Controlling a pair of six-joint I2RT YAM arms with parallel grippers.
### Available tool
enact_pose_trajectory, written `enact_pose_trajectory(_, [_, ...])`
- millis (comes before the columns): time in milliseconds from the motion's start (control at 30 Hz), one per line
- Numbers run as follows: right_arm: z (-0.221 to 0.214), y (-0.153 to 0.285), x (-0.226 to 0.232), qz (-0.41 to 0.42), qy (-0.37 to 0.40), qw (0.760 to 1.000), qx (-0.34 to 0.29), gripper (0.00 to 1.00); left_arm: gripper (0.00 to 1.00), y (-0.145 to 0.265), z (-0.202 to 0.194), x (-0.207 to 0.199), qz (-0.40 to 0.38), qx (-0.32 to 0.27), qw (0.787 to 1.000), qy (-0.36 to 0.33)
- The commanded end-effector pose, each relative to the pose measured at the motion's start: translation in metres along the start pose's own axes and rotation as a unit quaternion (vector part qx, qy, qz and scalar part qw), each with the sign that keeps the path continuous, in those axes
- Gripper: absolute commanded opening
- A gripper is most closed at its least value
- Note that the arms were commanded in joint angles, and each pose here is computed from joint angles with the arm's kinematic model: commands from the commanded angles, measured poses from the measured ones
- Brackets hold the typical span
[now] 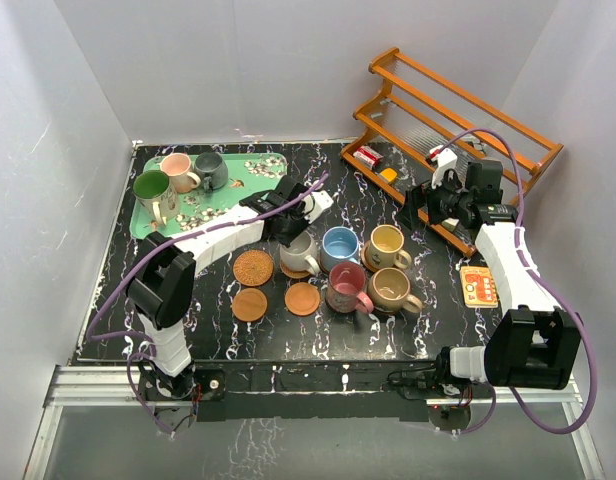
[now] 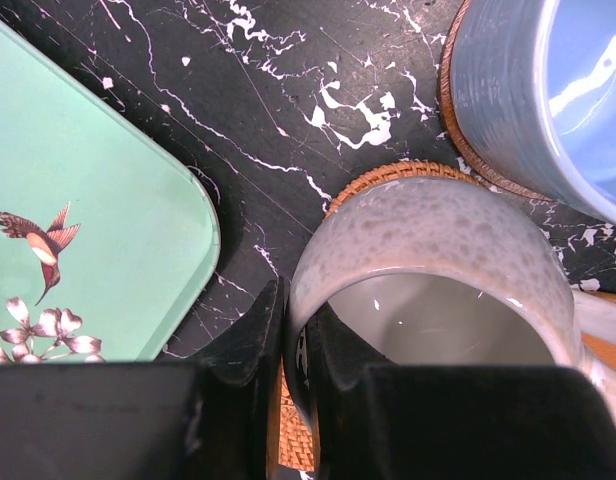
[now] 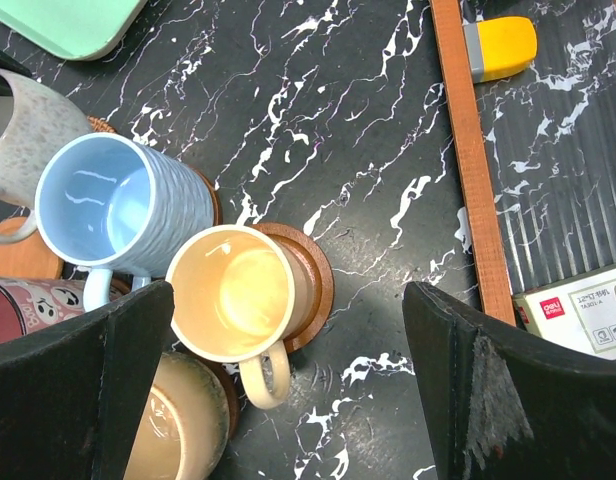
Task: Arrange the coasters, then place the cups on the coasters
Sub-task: Place the cup on the coaster.
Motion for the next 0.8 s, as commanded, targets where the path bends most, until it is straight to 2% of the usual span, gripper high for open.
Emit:
enact_pose_trajectory(0, [0.012,0.001,-0.006,-0.012,0.01,0.999,-0.028,0.98,0.0,0.008,0.012,0.002,0.013,-0.02,1.0,-0.003])
enact_pose_trajectory(767, [0.009,-0.002,-0.004,0.001,0.004,1.0,-0.021,0.98,0.0,-0.003,0.008,-0.002,0.018,0.001,0.999,-0.028])
Point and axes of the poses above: each gripper's point midway between its finger pads, its own y axis back along the fingers, its own x axis along the line the jaws close on, z = x × y, the point moved 6 cm from there along y, back along the fingers, and after that the axes turned 5 degrees about y, right-handed, at the moved point
